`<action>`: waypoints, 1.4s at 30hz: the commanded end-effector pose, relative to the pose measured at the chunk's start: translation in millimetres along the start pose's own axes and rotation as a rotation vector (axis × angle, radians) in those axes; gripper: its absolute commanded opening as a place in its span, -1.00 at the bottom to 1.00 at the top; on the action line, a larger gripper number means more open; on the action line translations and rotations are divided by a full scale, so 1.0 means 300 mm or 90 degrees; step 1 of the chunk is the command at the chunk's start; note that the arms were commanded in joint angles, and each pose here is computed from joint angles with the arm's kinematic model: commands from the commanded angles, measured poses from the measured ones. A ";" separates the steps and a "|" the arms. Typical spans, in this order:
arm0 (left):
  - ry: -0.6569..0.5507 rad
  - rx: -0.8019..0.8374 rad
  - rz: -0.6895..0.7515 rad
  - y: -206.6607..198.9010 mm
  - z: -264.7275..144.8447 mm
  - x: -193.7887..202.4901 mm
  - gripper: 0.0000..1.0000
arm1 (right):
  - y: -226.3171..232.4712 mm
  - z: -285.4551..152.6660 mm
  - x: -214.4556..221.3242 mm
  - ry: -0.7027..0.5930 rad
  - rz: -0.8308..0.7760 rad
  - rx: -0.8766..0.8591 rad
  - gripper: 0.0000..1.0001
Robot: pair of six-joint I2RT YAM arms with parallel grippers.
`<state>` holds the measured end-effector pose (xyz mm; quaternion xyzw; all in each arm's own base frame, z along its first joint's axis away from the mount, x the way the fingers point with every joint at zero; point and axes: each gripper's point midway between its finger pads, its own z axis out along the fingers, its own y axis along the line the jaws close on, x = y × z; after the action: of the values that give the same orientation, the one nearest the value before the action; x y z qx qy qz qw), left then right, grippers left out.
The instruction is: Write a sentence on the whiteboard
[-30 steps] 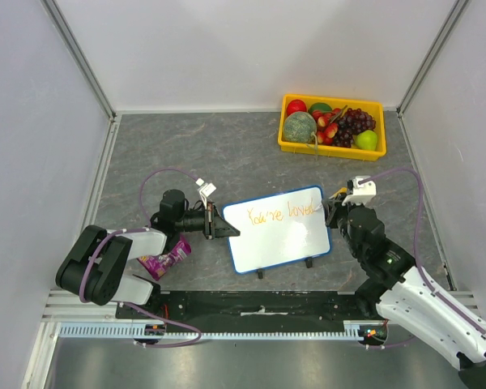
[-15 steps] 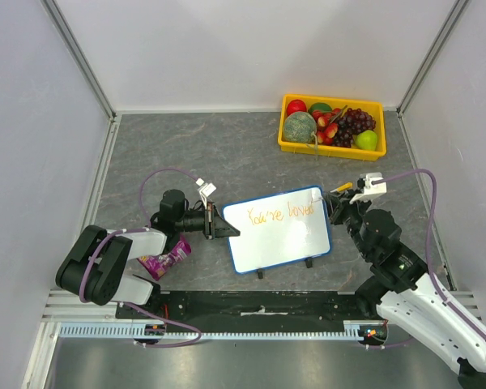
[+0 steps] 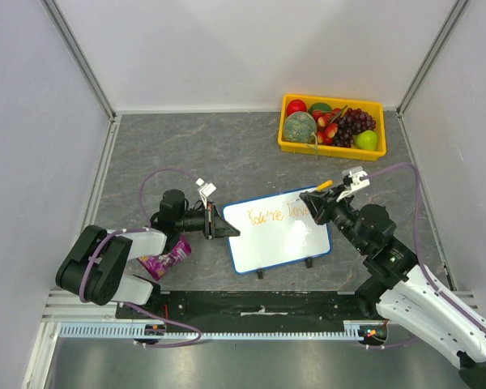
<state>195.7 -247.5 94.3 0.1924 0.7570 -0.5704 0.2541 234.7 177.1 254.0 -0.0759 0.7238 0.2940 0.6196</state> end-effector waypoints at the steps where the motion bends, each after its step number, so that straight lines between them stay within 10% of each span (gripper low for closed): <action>1: 0.008 -0.041 0.022 0.060 0.005 0.024 -0.96 | 0.108 0.022 -0.010 -0.012 0.026 -0.087 -1.00; 20: 0.010 -0.040 0.020 0.060 0.005 0.029 -0.96 | 0.357 -0.020 0.308 0.072 -0.073 -0.087 -1.00; 42: 0.009 -0.040 0.020 0.060 0.004 0.026 -0.96 | 0.318 0.025 0.340 0.049 -0.071 -0.015 -1.00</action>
<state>195.7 -247.6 94.6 0.1928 0.7567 -0.5708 0.2540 166.5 284.7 175.5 -0.1638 0.7458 0.2659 0.5884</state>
